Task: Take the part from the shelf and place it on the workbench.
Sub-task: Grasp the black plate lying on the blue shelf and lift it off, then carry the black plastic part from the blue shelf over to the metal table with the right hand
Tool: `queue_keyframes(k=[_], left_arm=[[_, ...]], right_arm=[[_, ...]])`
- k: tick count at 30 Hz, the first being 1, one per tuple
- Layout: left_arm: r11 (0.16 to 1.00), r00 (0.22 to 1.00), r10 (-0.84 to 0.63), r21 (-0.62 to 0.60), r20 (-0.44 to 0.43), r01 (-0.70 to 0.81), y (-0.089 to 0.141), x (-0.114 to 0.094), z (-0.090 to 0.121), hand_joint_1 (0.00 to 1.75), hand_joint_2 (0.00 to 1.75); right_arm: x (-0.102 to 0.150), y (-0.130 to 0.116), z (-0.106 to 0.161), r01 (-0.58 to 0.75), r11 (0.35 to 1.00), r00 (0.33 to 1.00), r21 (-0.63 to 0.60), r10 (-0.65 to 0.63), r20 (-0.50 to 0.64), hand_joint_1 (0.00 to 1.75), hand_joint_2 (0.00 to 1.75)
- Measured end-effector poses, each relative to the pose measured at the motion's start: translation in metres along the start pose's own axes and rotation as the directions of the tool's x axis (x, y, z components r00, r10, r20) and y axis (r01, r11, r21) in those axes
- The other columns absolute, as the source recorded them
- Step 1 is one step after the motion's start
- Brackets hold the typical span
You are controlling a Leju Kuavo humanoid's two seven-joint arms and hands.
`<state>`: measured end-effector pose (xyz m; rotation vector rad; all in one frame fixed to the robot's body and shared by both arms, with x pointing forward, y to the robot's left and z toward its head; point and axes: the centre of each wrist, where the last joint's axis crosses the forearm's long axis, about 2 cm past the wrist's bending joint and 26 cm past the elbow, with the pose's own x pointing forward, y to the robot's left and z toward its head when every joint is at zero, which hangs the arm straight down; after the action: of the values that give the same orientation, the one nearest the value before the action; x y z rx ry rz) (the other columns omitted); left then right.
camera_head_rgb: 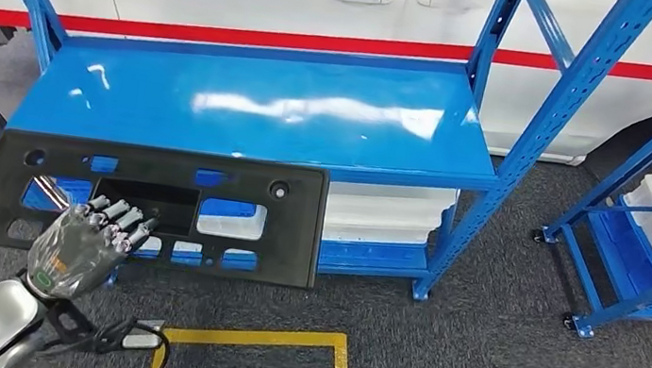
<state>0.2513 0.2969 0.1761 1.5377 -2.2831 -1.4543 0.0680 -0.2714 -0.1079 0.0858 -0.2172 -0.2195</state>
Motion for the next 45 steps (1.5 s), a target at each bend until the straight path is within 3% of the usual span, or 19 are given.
queue_keyframes(k=[32,45], left_arm=[[1.0,1.0,0.008,-0.017,0.024,-0.007,-0.005,-0.008,0.003,1.75,1.75],[0.999,0.999,0.018,-0.028,0.027,-0.018,-0.006,-0.009,0.001,1.75,1.75]], right_arm=[[0.002,-0.003,0.0,0.033,0.999,0.999,0.032,-0.034,0.019,0.0,1.75],[-0.009,-0.006,0.001,0.067,0.997,0.998,0.029,-0.067,0.014,0.0,1.75]])
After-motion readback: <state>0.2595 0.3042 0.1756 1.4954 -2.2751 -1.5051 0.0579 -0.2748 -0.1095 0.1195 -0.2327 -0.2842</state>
